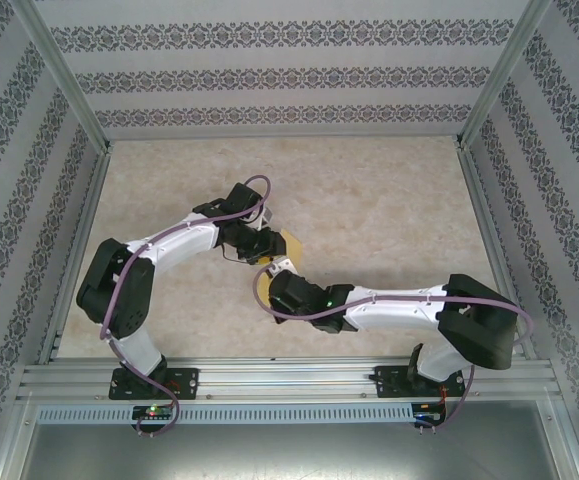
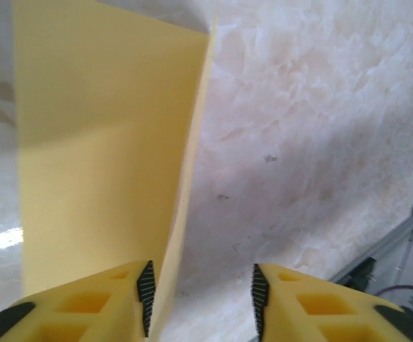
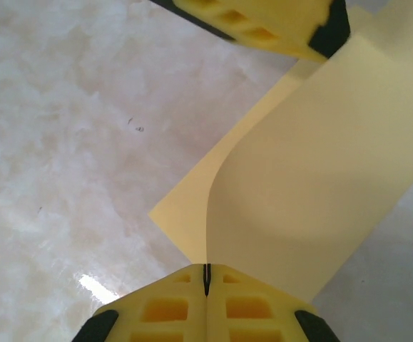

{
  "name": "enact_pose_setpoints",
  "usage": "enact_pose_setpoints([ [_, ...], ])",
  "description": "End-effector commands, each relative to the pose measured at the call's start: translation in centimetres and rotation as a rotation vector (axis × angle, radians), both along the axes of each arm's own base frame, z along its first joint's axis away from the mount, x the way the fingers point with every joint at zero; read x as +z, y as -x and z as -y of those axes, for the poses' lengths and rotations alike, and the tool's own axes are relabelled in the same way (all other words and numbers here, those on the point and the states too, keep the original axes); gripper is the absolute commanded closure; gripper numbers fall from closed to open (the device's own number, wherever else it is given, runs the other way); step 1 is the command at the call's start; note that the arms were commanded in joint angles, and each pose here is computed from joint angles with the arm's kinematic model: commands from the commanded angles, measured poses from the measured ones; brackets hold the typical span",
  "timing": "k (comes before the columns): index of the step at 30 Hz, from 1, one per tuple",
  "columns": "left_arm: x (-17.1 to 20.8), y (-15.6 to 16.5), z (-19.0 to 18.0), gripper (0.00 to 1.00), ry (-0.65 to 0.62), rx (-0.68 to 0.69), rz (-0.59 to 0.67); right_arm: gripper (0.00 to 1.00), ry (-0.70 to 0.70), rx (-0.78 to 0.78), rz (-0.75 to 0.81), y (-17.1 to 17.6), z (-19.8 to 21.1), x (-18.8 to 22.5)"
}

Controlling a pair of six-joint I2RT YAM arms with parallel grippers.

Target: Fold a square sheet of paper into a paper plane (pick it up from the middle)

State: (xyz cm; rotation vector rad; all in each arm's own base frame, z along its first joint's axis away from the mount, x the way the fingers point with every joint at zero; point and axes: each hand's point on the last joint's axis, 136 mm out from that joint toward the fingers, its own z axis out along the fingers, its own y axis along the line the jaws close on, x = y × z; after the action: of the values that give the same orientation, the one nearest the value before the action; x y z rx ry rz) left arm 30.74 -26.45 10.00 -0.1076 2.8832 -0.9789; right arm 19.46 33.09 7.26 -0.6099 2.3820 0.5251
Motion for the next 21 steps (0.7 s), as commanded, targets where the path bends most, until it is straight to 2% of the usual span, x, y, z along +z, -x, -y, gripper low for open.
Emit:
enact_pose_setpoints([
  [1, 1.3, 0.3, -2.7, 0.49, -0.108, 0.064, 0.064, 1.00, -0.183, 0.067, -0.070, 0.6, -1.9, 1.4],
  [4, 1.2, 0.6, -5.0, 0.49, -0.178, 0.140, 0.080, 1.00, -0.245, 0.060, -0.118, 0.4, -1.6, 0.9],
  [8, 0.5, 1.8, -6.0, 0.54, -0.165, 0.200, 0.072, 1.00, -0.312, 0.039, -0.154, -0.1, -1.0, 0.7],
  [11, -0.1, 2.6, -4.9, 0.65, -0.078, 0.182, 0.059, 1.00, -0.352, 0.028, -0.190, -0.4, -0.5, 0.4],
  [15, -1.4, 4.1, -4.1, 0.81, -0.051, 0.140, 0.013, 1.00, -0.377, 0.000, -0.226, -0.8, 0.4, -0.4],
  [21, -3.5, 5.8, -3.0, 0.86, -0.054, 0.083, -0.043, 1.00, -0.410, -0.037, -0.265, -1.2, 1.4, -0.9],
])
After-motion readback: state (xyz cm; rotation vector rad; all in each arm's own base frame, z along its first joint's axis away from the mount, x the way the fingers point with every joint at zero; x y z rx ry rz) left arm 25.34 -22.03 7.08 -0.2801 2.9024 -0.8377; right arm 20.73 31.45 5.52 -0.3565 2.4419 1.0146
